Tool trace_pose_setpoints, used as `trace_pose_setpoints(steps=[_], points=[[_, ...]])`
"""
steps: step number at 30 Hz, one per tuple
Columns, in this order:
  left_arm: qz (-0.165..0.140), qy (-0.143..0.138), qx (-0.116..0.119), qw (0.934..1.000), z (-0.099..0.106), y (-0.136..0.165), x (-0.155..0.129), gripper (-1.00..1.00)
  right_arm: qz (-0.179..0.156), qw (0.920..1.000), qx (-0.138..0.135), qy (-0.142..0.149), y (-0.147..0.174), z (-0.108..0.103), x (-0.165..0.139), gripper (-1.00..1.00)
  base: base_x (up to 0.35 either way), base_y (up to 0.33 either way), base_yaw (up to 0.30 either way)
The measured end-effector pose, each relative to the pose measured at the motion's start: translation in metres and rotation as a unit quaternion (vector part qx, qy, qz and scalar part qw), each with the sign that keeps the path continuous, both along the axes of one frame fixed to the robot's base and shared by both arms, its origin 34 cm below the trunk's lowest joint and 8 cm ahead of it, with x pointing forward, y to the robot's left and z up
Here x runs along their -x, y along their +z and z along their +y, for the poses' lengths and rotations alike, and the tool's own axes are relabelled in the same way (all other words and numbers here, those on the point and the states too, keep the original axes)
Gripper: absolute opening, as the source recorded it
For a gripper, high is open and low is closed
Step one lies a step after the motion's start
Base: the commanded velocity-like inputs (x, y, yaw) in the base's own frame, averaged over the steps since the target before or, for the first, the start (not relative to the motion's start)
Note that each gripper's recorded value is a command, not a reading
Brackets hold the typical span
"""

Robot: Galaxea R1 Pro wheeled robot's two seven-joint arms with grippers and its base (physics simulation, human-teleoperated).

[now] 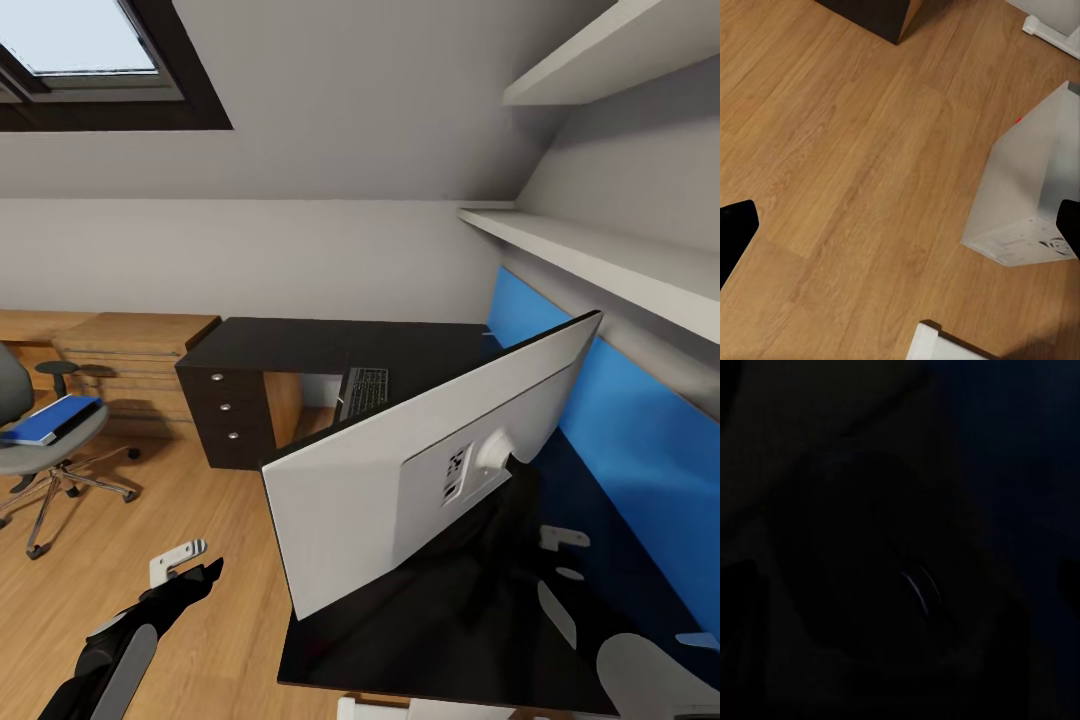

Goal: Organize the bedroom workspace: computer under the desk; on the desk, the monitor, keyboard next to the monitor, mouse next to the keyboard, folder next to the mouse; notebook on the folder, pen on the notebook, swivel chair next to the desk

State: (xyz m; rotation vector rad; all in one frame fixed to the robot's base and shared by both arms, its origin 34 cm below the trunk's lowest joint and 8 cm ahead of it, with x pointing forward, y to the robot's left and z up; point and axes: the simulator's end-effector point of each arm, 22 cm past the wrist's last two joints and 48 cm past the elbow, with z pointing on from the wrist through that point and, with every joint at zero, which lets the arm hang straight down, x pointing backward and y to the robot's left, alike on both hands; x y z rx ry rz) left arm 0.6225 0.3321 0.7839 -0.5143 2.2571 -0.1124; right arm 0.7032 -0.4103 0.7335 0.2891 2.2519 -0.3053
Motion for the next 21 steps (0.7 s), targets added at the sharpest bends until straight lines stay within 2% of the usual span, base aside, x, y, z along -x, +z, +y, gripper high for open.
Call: trace_pose_setpoints(steps=[15, 21], points=[[-0.004, -0.001, 0.001, 1.0000, -0.0010, 0.0037, -0.0019, 1.00, 0.004, 1.0000, -0.001, 0.001, 0.0001, 0.0012, -0.0005, 1.00, 0.000, 0.000, 0.000], [-0.010, -0.002, 0.002, 0.9999, -0.0022, 0.0010, -0.0053, 1.00, -0.006, 1.0000, -0.002, 0.003, -0.0007, 0.0034, -0.0078, 1.00, 0.000, 0.000, 0.000]])
